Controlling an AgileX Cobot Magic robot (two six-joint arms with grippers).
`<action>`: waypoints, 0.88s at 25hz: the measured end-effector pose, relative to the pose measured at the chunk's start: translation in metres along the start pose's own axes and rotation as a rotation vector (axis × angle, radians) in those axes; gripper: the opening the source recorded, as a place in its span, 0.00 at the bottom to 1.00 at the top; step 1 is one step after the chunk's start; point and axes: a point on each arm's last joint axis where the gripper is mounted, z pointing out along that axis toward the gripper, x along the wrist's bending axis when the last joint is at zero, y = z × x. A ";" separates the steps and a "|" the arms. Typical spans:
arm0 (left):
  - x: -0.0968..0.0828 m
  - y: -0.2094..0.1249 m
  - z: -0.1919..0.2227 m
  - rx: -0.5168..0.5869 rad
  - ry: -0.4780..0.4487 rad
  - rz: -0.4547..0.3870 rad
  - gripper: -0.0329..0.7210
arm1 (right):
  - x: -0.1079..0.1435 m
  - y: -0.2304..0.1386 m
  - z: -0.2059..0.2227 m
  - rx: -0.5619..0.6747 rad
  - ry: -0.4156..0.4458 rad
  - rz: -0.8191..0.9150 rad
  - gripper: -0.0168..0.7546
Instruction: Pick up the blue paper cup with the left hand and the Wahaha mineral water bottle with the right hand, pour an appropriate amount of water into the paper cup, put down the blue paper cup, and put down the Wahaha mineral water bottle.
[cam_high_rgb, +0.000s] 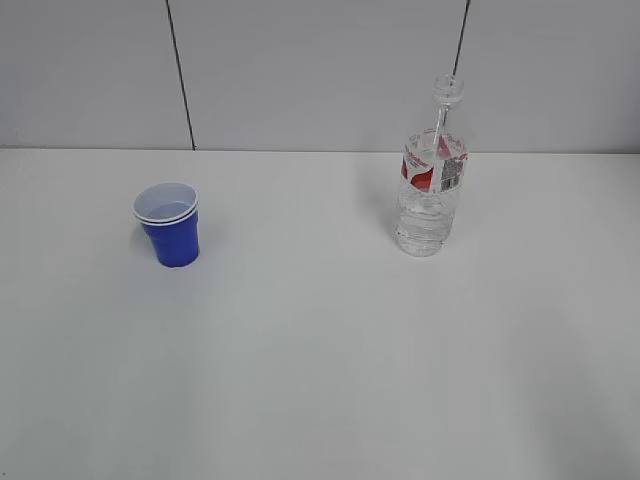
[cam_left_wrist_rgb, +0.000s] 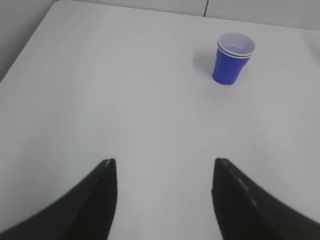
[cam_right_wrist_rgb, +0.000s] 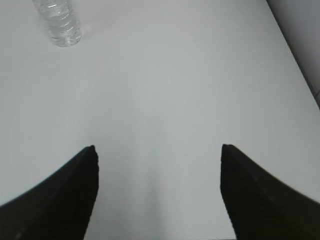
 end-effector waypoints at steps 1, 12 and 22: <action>0.000 -0.001 -0.001 -0.008 0.004 -0.003 0.65 | 0.000 0.000 -0.001 -0.005 0.000 0.001 0.76; -0.001 -0.001 -0.002 -0.018 0.029 -0.020 0.62 | 0.000 -0.001 -0.001 -0.011 -0.004 0.001 0.76; -0.001 -0.001 -0.002 -0.018 0.029 -0.020 0.62 | -0.001 -0.001 -0.001 -0.011 -0.005 0.001 0.76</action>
